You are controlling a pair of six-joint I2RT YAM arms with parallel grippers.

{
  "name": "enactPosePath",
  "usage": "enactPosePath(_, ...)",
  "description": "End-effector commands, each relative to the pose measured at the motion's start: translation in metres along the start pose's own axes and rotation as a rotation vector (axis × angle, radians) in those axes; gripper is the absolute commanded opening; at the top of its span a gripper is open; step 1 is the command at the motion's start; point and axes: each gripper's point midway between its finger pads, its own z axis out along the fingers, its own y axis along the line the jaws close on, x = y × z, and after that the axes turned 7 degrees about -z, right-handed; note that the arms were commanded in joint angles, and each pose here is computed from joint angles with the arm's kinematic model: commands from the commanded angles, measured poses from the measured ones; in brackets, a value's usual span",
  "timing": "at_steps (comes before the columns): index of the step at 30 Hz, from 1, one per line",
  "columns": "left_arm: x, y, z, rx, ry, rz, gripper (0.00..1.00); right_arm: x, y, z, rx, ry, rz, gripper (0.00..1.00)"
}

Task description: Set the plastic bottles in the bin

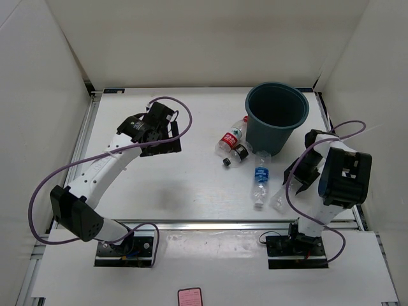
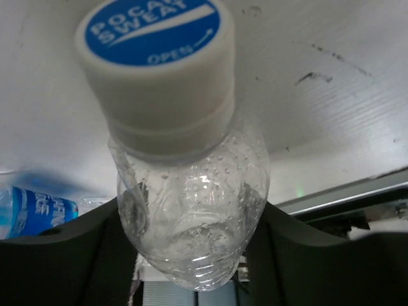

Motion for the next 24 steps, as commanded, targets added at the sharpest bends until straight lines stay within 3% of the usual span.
enactPosePath(1, 0.0, -0.007, -0.008, 0.038, 0.011, -0.019, 1.0, -0.01, 0.003, -0.002, 0.007, -0.026, 0.001, 0.54)
enactPosePath(6, -0.003, -0.01, -0.006, 0.039, 0.01, -0.019, 1.0, -0.014, -0.007, -0.028, 0.048, -0.094, 0.001, 0.28)
enactPosePath(10, -0.002, -0.014, -0.002, 0.038, 0.025, -0.025, 1.0, -0.016, -0.013, -0.095, 0.031, -0.266, 0.006, 0.12)
enactPosePath(11, -0.005, -0.015, -0.004, 0.044, 0.019, -0.027, 1.0, -0.021, -0.009, -0.128, -0.014, -0.361, 0.008, 0.1)
enactPosePath(15, -0.003, -0.019, 0.002, 0.044, 0.033, -0.025, 1.0, -0.009, -0.011, -0.198, -0.088, -0.514, 0.011, 0.03)
enactPosePath(16, -0.006, -0.021, 0.002, 0.046, 0.03, -0.026, 1.0, -0.011, -0.007, -0.234, -0.138, -0.607, 0.025, 0.01)
enactPosePath(19, -0.009, -0.028, 0.004, 0.063, 0.039, -0.027, 1.0, -0.009, -0.002, -0.295, -0.224, -0.767, 0.028, 0.01)
enactPosePath(20, -0.009, -0.028, 0.004, 0.063, 0.039, -0.017, 1.0, -0.011, 0.004, -0.338, -0.296, -0.884, 0.025, 0.01)
enactPosePath(24, -0.013, -0.035, 0.008, 0.069, 0.046, -0.008, 1.0, -0.039, 0.042, -0.405, -0.434, -1.073, -0.055, 0.01)
